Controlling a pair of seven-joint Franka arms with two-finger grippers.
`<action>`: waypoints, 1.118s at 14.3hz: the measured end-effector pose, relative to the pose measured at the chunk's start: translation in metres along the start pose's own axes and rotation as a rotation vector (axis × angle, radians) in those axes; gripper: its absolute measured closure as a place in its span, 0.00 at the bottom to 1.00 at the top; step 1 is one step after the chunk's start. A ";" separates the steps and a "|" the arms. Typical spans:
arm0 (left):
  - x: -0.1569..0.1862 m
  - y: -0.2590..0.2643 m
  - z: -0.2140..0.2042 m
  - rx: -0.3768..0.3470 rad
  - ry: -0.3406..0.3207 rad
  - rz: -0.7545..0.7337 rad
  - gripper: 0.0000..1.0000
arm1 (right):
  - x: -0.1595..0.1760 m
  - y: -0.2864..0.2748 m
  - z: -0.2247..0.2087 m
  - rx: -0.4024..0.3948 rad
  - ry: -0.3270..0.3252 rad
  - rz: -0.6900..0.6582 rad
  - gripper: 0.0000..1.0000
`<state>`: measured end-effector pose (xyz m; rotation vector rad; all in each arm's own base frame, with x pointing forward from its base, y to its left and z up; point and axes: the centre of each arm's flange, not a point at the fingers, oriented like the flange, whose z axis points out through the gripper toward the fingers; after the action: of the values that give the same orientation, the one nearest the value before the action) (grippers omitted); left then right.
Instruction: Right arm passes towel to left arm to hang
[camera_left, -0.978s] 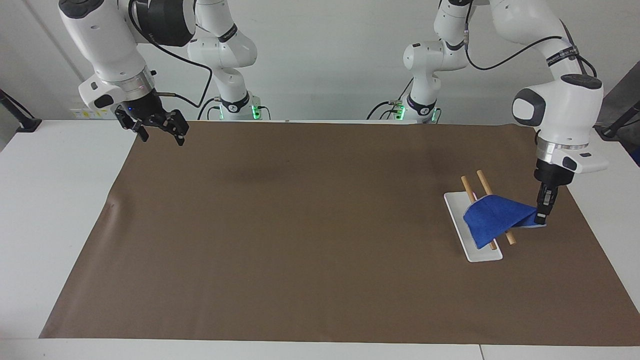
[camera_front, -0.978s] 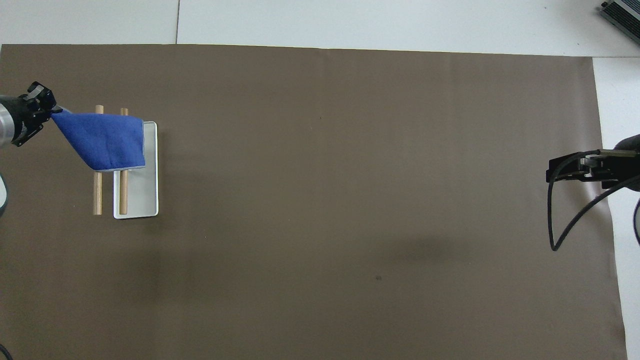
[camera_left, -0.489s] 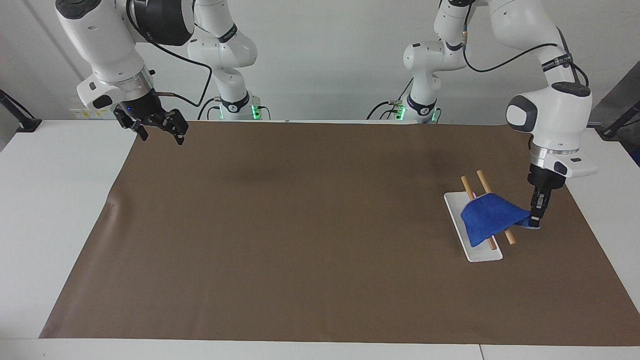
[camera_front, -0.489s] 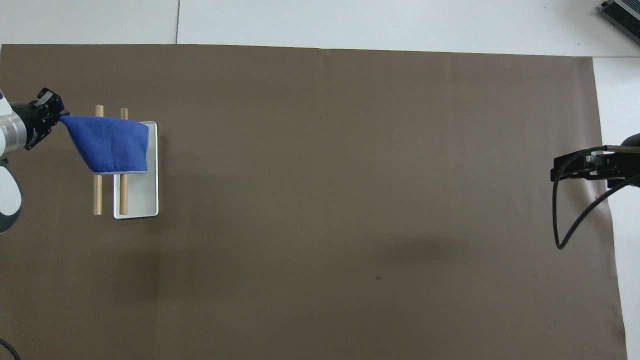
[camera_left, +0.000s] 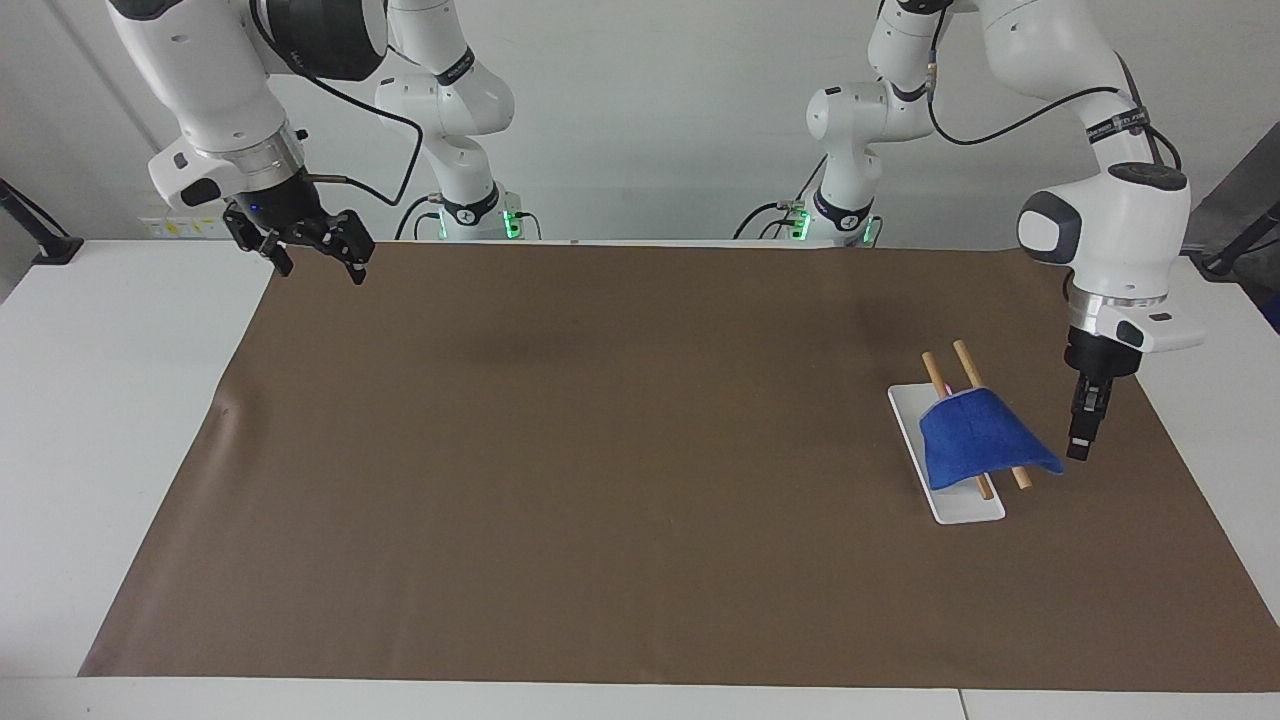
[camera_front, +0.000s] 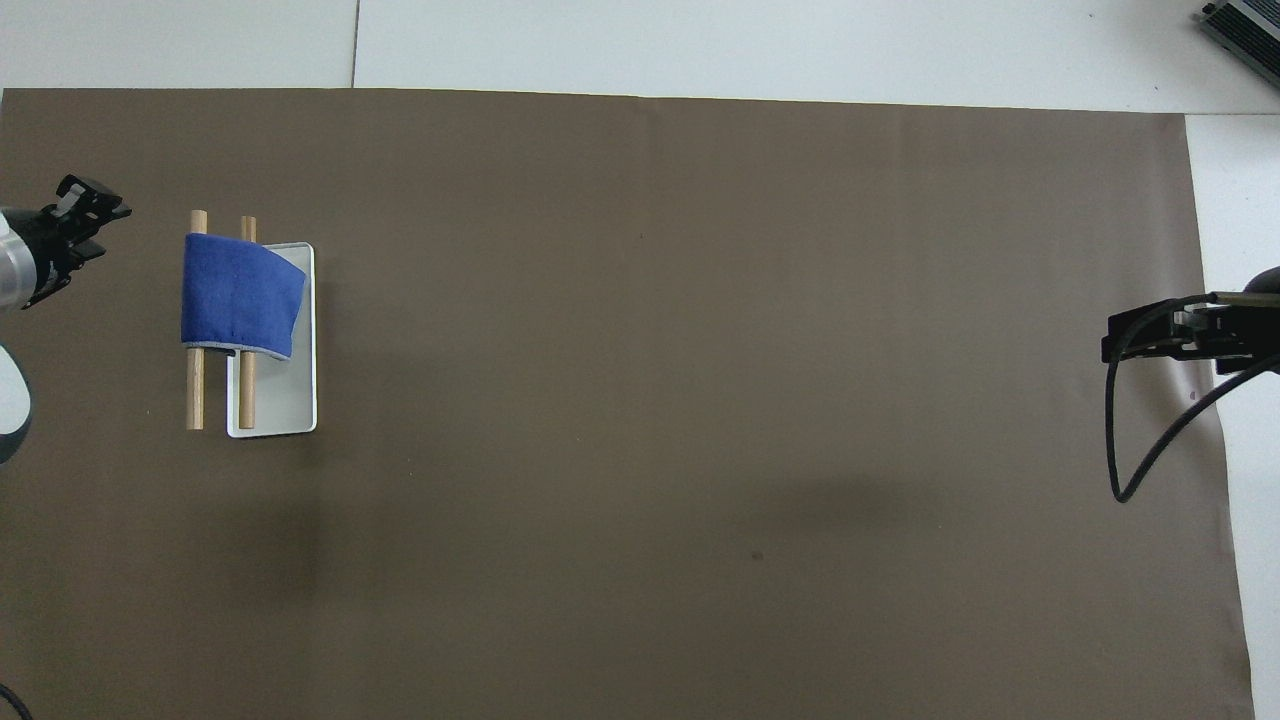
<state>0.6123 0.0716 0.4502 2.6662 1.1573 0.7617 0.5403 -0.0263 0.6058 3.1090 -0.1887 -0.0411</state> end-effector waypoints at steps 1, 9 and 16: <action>0.003 -0.003 0.000 0.001 0.004 0.005 0.27 | 0.000 0.000 0.000 0.000 0.000 0.000 0.00; 0.014 0.014 -0.023 0.102 -0.141 0.160 0.22 | 0.000 0.000 0.001 0.000 -0.002 0.000 0.00; 0.035 0.052 -0.136 0.192 -0.329 0.323 0.22 | 0.000 0.000 0.001 0.001 -0.002 0.011 0.00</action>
<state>0.5981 0.0504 0.5981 3.0293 0.7633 0.2361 0.5403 -0.0260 0.6047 3.1091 -0.2065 -0.0432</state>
